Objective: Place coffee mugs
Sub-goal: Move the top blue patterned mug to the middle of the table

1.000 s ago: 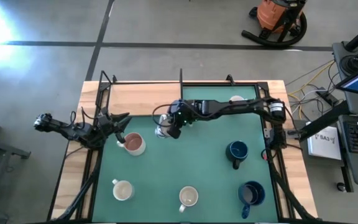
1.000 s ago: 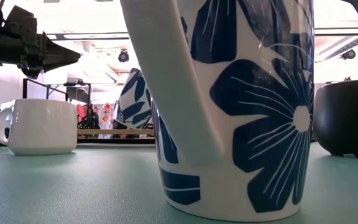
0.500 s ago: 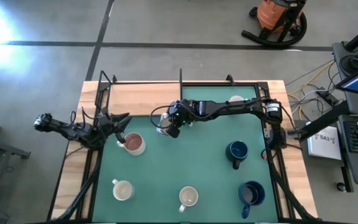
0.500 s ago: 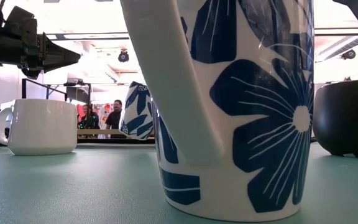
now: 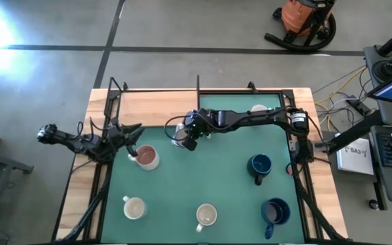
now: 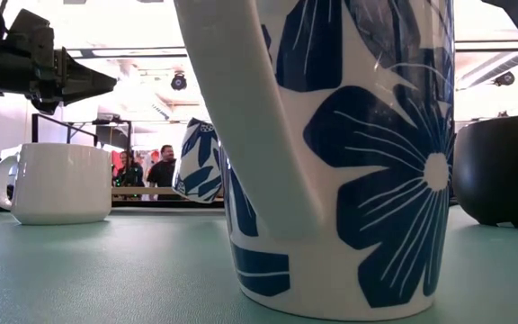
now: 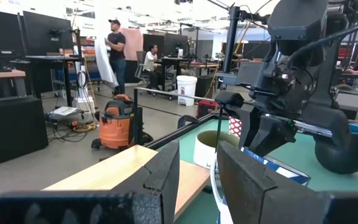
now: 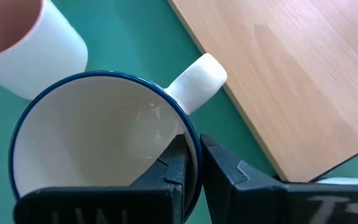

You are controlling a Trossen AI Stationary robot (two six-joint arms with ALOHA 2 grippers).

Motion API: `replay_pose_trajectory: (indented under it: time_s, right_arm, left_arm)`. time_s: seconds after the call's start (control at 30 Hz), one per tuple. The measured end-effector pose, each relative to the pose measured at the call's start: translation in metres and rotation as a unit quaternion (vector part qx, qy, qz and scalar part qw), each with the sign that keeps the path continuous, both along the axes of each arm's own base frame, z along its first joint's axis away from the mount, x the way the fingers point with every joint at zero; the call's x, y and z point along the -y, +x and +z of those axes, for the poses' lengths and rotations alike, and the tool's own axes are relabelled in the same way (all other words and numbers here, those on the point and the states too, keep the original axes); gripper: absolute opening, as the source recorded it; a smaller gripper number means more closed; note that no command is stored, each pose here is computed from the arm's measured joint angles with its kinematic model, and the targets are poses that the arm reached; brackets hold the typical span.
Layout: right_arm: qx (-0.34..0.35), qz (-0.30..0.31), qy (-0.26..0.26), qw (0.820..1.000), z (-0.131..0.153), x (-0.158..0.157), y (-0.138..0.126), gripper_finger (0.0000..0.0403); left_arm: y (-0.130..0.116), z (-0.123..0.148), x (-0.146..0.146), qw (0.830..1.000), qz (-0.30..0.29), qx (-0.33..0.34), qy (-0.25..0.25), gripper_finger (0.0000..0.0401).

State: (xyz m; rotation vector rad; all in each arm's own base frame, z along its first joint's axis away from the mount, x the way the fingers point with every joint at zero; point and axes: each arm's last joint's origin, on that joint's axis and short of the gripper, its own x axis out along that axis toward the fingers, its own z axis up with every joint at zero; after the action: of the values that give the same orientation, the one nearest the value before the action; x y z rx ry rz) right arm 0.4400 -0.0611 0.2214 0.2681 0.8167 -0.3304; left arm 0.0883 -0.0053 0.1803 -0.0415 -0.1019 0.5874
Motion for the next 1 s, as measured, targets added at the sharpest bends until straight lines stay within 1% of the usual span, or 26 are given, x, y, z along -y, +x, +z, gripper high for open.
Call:
replay_pose_trajectory:
  time_s: [0.13,0.2,0.33,0.73,0.83,1.0]
  right_arm:
    - [-0.011,0.006,-0.003,1.0,-0.001,-0.007,-0.001,0.0022]
    - [-0.017,0.006,0.013,1.0,-0.004,-0.011,-0.001,0.0022]
    - [-0.03,0.014,0.026,0.999,-0.009,-0.018,-0.002,0.0023]
    - [-0.018,0.018,0.006,1.0,-0.009,-0.018,0.001,0.0024]
    - [-0.018,0.018,0.004,1.0,-0.009,-0.018,0.001,0.0033]
    - [-0.015,0.016,0.001,1.0,-0.008,-0.018,0.002,0.0064]
  left_arm:
    - [0.0,0.0,0.0,1.0,0.0,0.0,0.0,0.0091]
    - [0.0,0.0,0.0,1.0,0.0,0.0,0.0,0.0091]
    - [0.0,0.0,0.0,1.0,0.0,0.0,0.0,0.0091]
    - [0.0,0.0,0.0,1.0,0.0,0.0,0.0,0.0091]
    - [0.0,0.0,0.0,1.0,0.0,0.0,0.0,0.0091]
    - [0.0,0.0,0.0,1.0,0.0,0.0,0.0,0.0091]
